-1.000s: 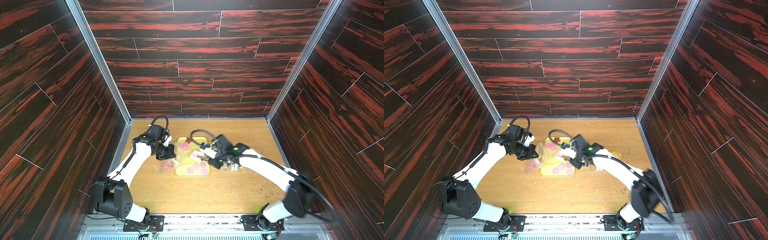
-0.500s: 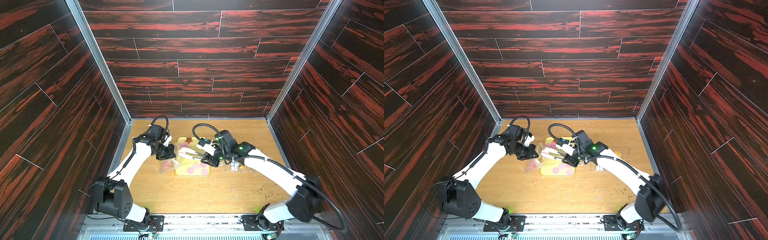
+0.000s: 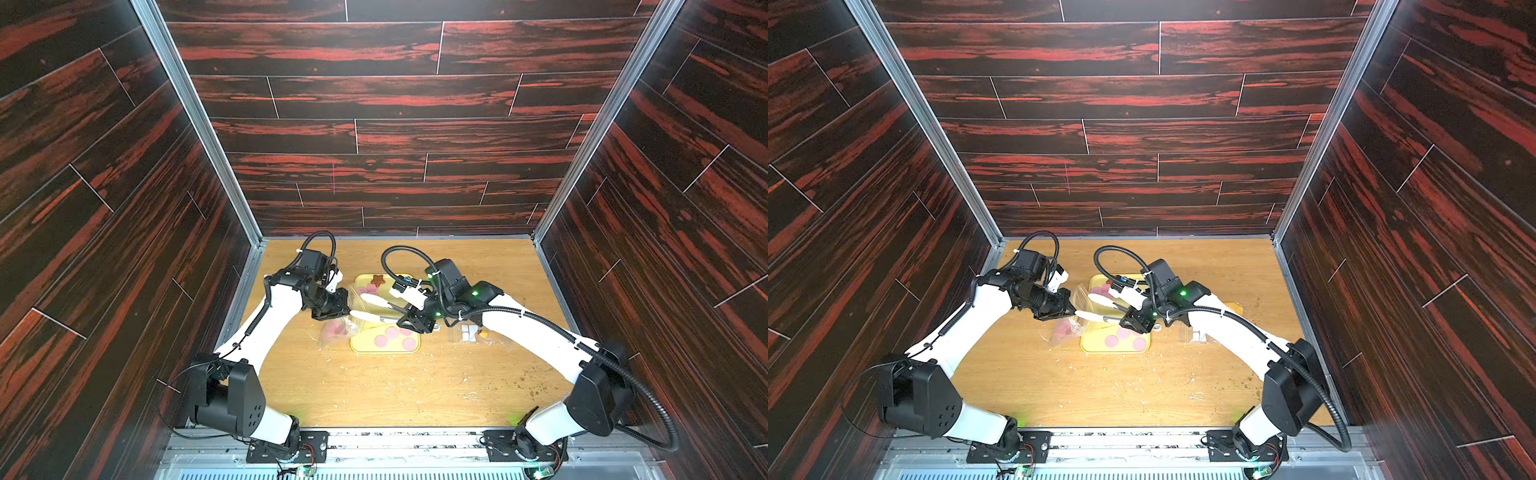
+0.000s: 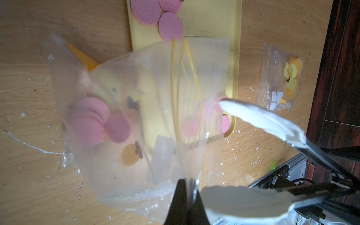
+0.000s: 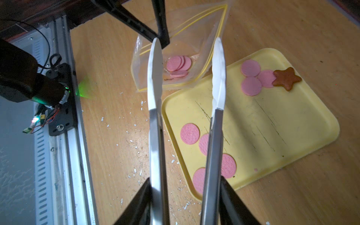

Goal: Put the cookies into a resealable bag to prevent moisture
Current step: Place the cookie in the ziploc bag, then adjust the cookie on the tray.

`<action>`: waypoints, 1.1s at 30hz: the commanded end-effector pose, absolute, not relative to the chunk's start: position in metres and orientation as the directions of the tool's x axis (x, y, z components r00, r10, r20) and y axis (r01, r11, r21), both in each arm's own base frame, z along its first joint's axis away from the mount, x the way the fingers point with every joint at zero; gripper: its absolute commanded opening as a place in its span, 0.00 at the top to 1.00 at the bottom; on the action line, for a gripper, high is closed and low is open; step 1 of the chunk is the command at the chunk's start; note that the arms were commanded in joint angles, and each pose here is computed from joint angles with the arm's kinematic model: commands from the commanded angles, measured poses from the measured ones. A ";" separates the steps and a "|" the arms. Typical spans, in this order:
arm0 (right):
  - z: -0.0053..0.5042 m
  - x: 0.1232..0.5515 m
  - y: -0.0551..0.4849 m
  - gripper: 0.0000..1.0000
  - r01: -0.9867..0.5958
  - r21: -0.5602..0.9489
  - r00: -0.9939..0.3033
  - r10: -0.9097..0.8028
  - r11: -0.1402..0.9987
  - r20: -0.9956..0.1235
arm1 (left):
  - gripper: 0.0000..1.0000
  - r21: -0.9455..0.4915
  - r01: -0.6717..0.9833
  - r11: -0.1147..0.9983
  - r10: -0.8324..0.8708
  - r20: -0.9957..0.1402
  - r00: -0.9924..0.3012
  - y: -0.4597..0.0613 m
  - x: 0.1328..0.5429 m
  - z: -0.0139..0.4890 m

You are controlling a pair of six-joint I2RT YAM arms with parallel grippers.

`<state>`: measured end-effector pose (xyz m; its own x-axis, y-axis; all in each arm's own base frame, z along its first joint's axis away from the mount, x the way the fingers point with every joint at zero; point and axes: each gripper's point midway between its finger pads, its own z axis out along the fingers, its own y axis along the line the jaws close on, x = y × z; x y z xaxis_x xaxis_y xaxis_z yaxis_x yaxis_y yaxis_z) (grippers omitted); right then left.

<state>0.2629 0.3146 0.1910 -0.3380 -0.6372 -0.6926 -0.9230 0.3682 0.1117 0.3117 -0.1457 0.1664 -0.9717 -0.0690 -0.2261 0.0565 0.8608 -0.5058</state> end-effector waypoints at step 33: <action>0.086 0.242 0.282 0.49 -0.936 -0.094 -0.296 -0.904 0.338 -0.308 | 1.00 -0.492 0.078 0.867 -0.048 -0.238 -0.970 -0.142 0.309 0.168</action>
<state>0.2373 0.2834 0.0950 -0.3205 -0.8751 -0.3625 -0.9298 0.3638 -0.0563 0.3120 -0.1445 0.1668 -0.9708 -0.0639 -0.2310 0.0614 0.8652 -0.4977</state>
